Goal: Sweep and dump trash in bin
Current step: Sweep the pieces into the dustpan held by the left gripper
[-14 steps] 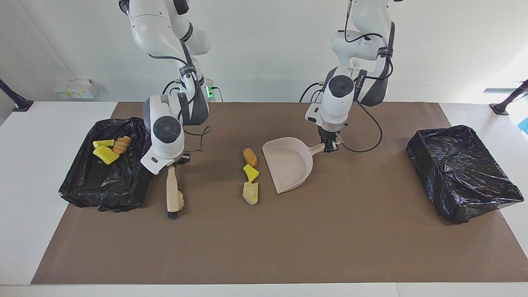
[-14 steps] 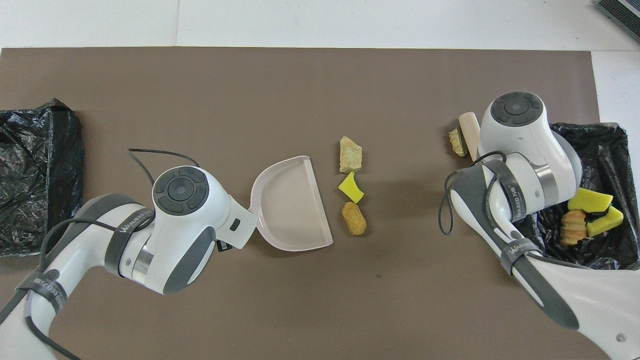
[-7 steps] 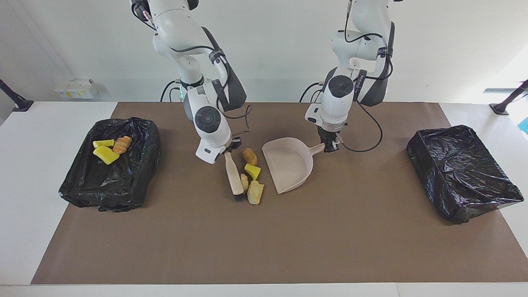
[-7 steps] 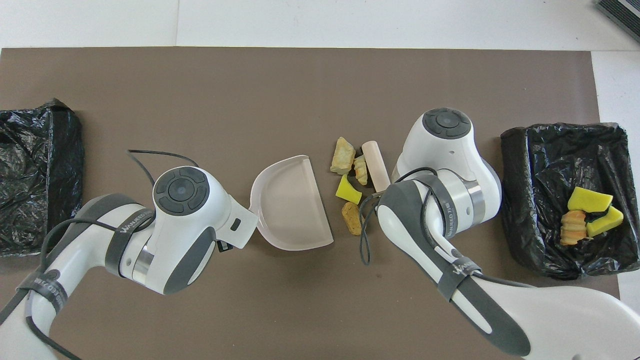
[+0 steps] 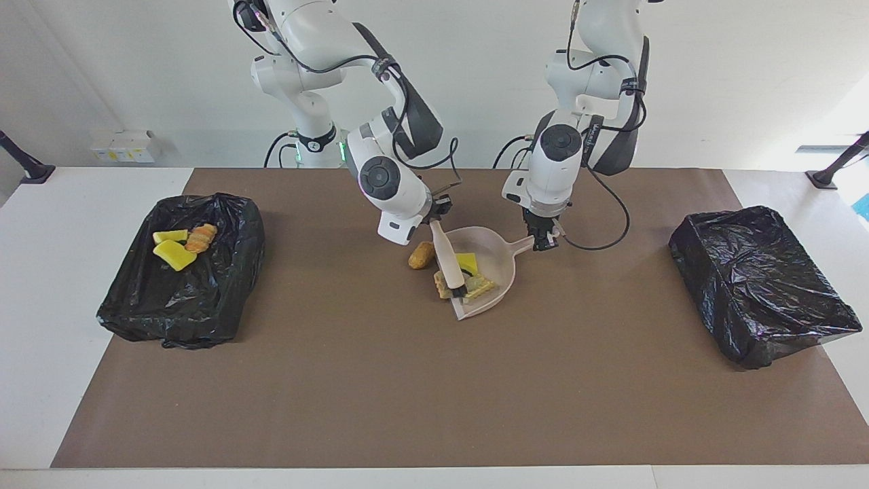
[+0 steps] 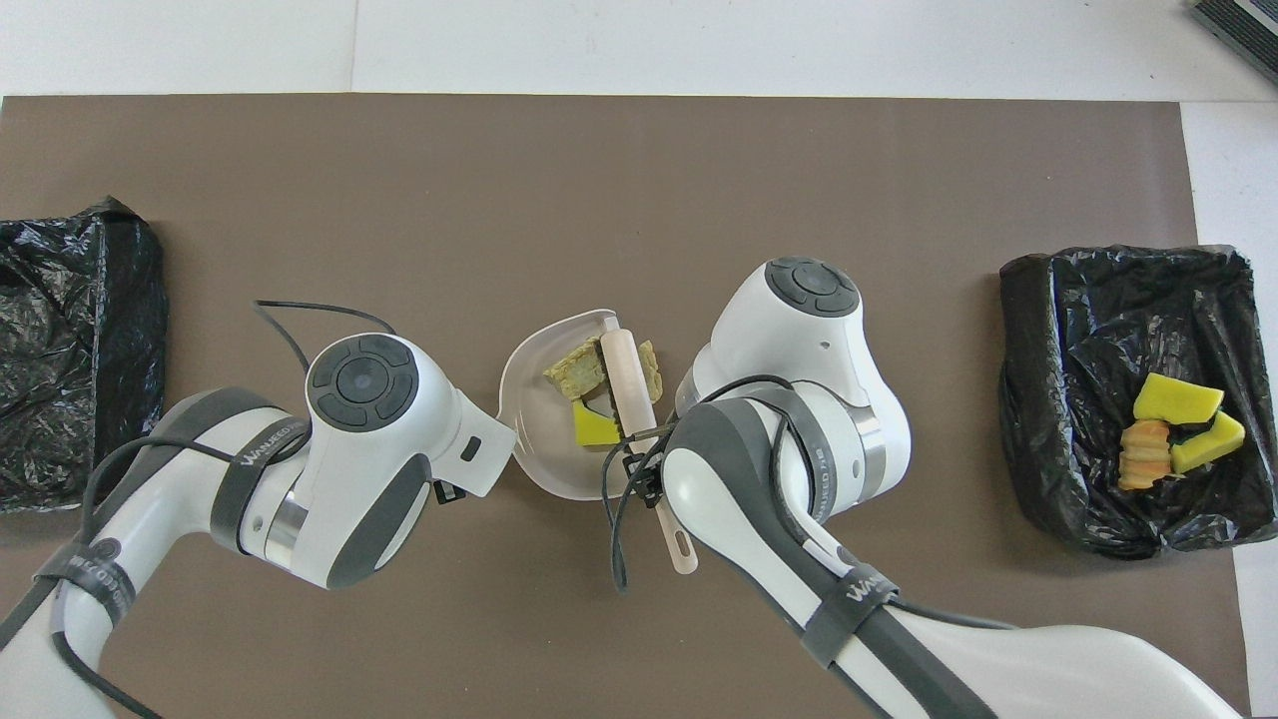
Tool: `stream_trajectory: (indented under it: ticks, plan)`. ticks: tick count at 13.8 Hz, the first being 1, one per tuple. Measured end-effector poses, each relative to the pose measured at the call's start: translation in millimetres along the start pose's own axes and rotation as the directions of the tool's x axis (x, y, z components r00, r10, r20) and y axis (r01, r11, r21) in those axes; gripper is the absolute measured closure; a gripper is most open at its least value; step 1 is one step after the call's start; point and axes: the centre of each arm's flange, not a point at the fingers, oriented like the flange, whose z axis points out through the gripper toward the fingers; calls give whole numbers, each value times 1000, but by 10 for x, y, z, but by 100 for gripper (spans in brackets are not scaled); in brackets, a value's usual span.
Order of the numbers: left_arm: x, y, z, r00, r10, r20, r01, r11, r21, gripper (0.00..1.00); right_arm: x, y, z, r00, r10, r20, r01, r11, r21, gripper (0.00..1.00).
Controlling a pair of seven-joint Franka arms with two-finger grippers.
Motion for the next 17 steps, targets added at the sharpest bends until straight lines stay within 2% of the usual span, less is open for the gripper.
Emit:
stream_trajectory:
  ticks: [2, 4, 5, 7, 8, 10, 12, 14, 17]
  plan:
    - [-3, 2, 12, 1000, 0, -3, 0, 1000, 3, 69, -70, -140, -144, 999, 30, -15, -30, 1000, 2, 74]
    - [-7, 6, 16, 1000, 0, -5, 0, 1000, 5, 69, -270, -115, -480, 997, 75, -11, -75, 997, -21, 74]
    - [-9, 7, 17, 1000, 0, -6, 0, 1000, 6, 69, -395, -9, -662, 994, 110, -14, -111, 991, -73, 74]
    - [-10, 9, 18, 1000, 0, -6, 0, 1000, 7, 69, -594, 318, -845, 983, 176, -49, -182, 956, -228, 74]
    - [-10, 9, 18, 1000, 0, -6, 0, 1000, 7, 69, -649, 530, -771, 977, 206, -55, -213, 934, -287, 74]
    - [-9, 10, 18, 1000, 5, -7, -5, 1000, 7, 69, -651, 941, -365, 963, 262, -55, -265, 904, -336, 74]
    - [-1, 13, 15, 999, 30, -9, -30, 999, 10, 69, -619, 1028, 9, 959, 280, -49, -279, 896, -344, 74]
    - [39, 48, 15, 997, 72, -8, -72, 997, 12, 69, -551, 787, 256, 972, 229, -53, -233, 913, -335, 74]
    - [92, 99, 15, 993, 117, -6, -116, 993, 14, 69, -455, 310, 501, 982, 170, -77, -182, 962, -202, 74]
